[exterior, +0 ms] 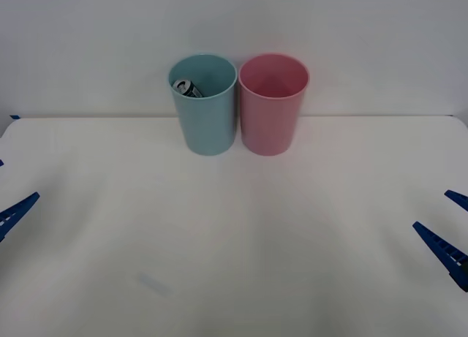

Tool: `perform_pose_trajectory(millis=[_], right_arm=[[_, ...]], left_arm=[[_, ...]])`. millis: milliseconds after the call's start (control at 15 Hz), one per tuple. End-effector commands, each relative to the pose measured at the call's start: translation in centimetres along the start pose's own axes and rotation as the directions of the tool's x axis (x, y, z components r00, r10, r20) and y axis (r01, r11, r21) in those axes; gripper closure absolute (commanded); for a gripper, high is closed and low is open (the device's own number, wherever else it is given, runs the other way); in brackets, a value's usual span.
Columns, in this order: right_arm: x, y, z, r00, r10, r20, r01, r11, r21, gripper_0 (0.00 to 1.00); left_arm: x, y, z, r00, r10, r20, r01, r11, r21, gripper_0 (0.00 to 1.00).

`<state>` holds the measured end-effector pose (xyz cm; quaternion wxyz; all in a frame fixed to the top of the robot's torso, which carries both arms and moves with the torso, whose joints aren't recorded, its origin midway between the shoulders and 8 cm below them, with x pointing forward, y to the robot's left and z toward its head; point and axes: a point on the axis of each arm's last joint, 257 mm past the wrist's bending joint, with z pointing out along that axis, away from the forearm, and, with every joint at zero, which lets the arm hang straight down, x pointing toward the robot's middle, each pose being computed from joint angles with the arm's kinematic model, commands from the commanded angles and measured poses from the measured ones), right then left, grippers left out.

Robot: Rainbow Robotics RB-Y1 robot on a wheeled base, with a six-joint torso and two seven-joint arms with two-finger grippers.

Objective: Grasp the object on the table and drop it into the matching bin: aluminum can to the light blue bin, PET bottle to the pink bin.

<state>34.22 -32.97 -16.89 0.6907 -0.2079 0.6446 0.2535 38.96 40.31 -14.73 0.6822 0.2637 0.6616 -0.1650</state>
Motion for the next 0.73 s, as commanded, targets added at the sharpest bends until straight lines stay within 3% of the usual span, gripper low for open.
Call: perform_pose_trajectory(millis=[67,733], right_arm=[[0.0,0.0,0.0,1.0,0.0,0.0,0.0,1.0,0.0,0.0],[0.0,0.0,0.0,1.0,0.0,0.0,0.0,1.0,0.0,0.0]], left_arm=[[0.77,-0.4,-1.66,0.9998,-0.012,-0.018,0.012,0.9999,-0.004,0.0],[1.3,-1.13,-1.63,0.9992,-0.03,-0.027,0.031,0.9994,0.013,0.0]])
